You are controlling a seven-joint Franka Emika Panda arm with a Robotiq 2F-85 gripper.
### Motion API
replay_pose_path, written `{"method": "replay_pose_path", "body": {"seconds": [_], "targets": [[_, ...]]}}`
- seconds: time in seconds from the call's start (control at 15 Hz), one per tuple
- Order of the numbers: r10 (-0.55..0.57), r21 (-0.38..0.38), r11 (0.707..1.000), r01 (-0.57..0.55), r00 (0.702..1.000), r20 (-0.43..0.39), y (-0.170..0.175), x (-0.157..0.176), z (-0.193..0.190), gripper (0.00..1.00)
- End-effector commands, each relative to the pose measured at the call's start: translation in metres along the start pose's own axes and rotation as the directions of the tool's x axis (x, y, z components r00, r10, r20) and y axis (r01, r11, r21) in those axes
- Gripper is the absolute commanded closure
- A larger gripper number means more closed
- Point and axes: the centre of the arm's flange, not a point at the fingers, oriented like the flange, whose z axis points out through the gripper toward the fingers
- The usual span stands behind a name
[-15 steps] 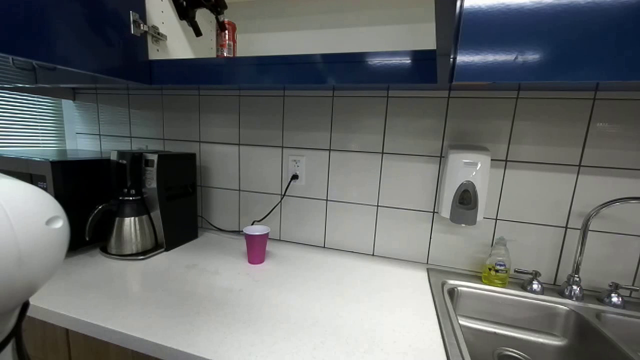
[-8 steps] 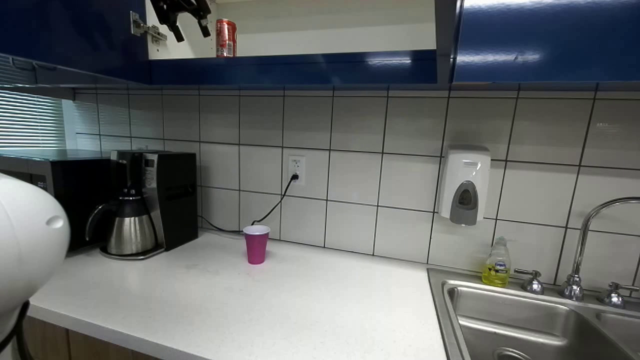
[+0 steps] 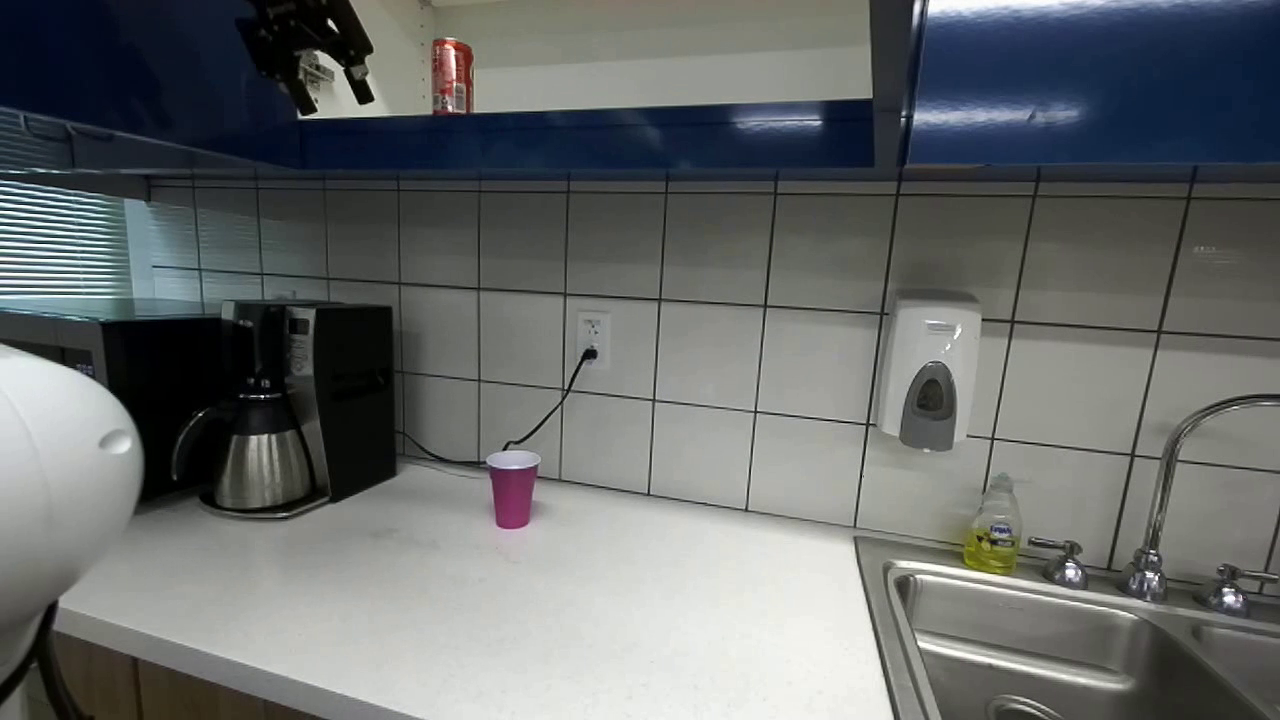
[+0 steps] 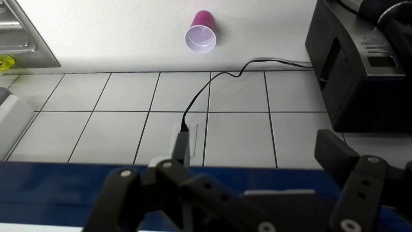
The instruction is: Put the red can inside the cabinet
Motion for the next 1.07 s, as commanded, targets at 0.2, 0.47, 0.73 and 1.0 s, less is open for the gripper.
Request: {"method": "replay_pose_path", "body": {"seconds": [0.2, 0.47, 0.73, 1.0], "targets": [[0.006, 0.021, 1.000, -0.007, 0.999, 0.046, 0.016, -0.066, 0.063, 0.00], [0.010, 0.002, 1.000, -0.010, 0.994, 0.105, 0.025, -0.082, 0.124, 0.00], [0.023, -0.008, 1.000, -0.022, 0.990, 0.141, 0.038, -0.099, 0.179, 0.00], [0.044, -0.007, 0.999, -0.044, 0.981, 0.190, 0.051, -0.116, 0.222, 0.00]]}}
